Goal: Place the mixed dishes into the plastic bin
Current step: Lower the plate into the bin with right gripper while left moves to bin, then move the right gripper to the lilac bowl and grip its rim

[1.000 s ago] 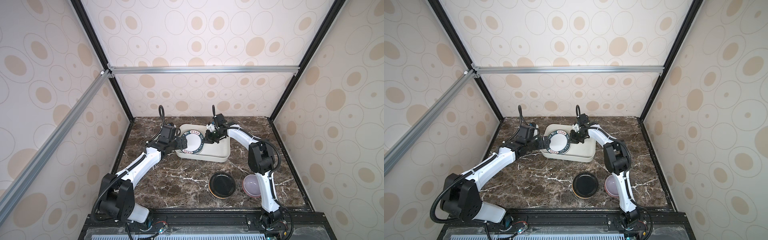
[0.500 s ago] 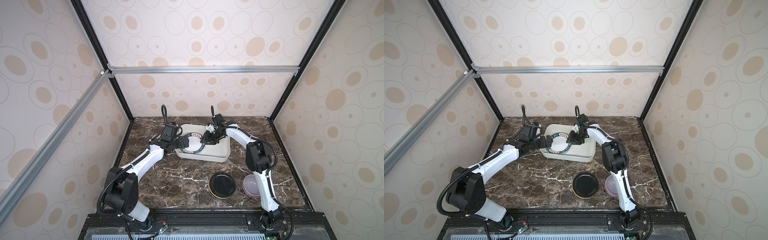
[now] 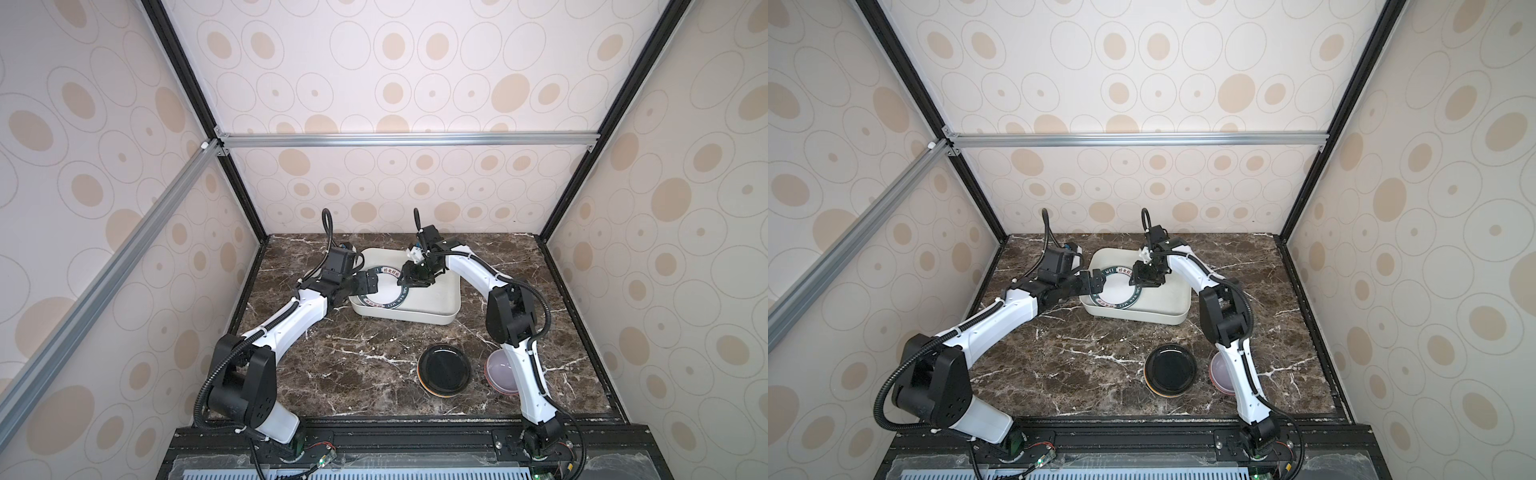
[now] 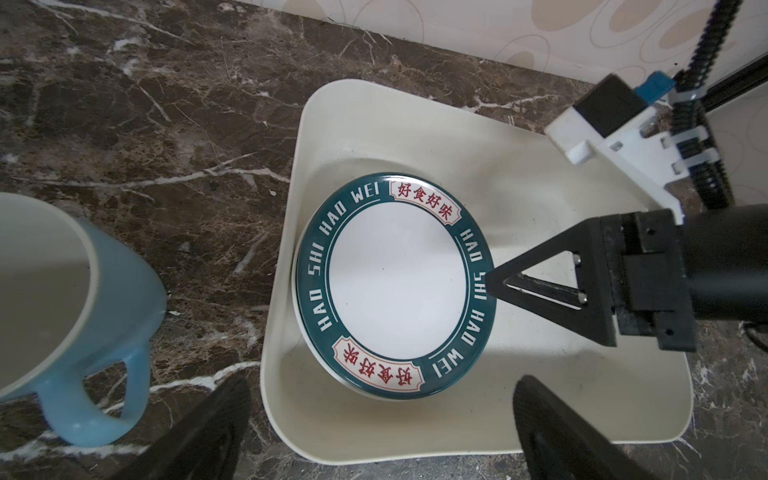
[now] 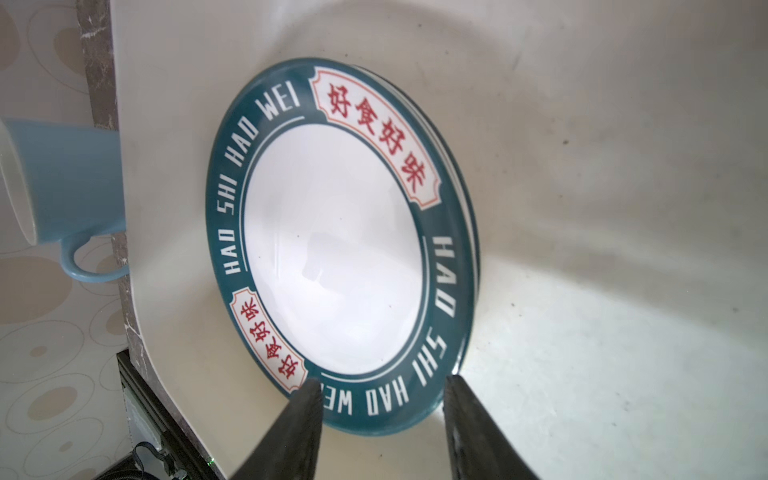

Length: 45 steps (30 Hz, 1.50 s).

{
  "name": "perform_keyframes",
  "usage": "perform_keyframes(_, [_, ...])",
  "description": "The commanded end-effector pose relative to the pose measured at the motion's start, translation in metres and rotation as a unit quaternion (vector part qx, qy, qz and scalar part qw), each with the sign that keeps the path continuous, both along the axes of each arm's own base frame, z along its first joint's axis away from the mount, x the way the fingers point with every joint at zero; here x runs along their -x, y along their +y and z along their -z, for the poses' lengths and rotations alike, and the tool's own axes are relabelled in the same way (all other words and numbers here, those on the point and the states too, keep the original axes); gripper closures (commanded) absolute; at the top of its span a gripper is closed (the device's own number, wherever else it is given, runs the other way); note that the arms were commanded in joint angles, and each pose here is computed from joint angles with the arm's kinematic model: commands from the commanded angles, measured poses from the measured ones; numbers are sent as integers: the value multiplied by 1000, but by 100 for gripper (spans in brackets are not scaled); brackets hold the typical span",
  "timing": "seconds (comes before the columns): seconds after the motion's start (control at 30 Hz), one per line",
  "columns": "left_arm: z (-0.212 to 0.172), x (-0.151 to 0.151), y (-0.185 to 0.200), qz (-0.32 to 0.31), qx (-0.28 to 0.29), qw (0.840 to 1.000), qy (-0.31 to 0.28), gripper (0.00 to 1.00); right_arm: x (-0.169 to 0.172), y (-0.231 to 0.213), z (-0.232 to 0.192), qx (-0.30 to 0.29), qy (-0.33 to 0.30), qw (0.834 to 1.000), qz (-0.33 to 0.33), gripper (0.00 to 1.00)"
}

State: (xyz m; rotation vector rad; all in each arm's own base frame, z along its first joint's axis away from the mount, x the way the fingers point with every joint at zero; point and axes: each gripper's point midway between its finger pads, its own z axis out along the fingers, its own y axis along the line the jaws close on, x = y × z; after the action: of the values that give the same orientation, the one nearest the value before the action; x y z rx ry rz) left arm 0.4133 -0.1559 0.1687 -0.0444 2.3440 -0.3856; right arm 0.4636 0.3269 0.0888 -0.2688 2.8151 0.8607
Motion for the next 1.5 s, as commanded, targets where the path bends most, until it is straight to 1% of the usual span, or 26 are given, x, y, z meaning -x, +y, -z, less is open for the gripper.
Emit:
perform_keyframes(0.0, [4, -7, 3, 2, -13, 1000, -2, 1, 9, 4, 14, 19, 21, 999, -15, 50])
perform_keyframes(0.13, [4, -5, 3, 4, -12, 1000, -2, 1, 10, -6, 1, 37, 2, 999, -9, 50])
perform_keyframes(0.3, [2, 4, 0, 13, -1, 1000, -3, 1, 25, -28, -34, 52, -33, 998, -6, 50])
perform_keyframes(0.47, [19, 19, -4, 22, -12, 1000, 20, 3, 61, -54, -61, 61, -50, 997, 5, 50])
perform_keyframes(0.6, [16, 36, -9, 24, -18, 1000, 10, 3, 94, -74, -73, 66, -60, 996, 15, 50])
perform_keyframes(0.8, [8, 67, 8, 0, -10, 1000, -4, 3, 139, -101, -72, 86, -58, 994, 18, 50])
perform_keyframes(0.9, [19, 82, 14, -9, -3, 1000, 3, 4, 156, -117, -69, 104, -57, 993, 25, 50])
perform_keyframes(1.0, [35, 94, 10, -4, 7, 1000, 19, 5, 175, -126, -65, 107, -53, 992, 28, 51])
perform_keyframes(1.1, [43, 105, -6, 12, 13, 1000, 24, 5, 192, -140, -59, 125, -47, 990, 34, 51])
perform_keyframes(1.2, [46, 114, -23, 30, 16, 999, 26, 5, 209, -163, -59, 154, -53, 985, 51, 51])
perform_keyframes(1.27, [45, 119, -36, 46, 20, 998, 24, 5, 220, -183, -62, 183, -59, 979, 72, 51])
perform_keyframes(1.33, [44, 123, -47, 59, 21, 998, 21, 5, 232, -207, -64, 221, -60, 968, 104, 51])
perform_keyframes(1.4, [44, 125, -58, 73, 23, 997, 18, 5, 247, -235, -64, 266, -56, 952, 142, 50])
perform_keyframes(1.47, [44, 127, -68, 88, 27, 996, 15, 5, 260, -253, -60, 289, -49, 940, 175, 49])
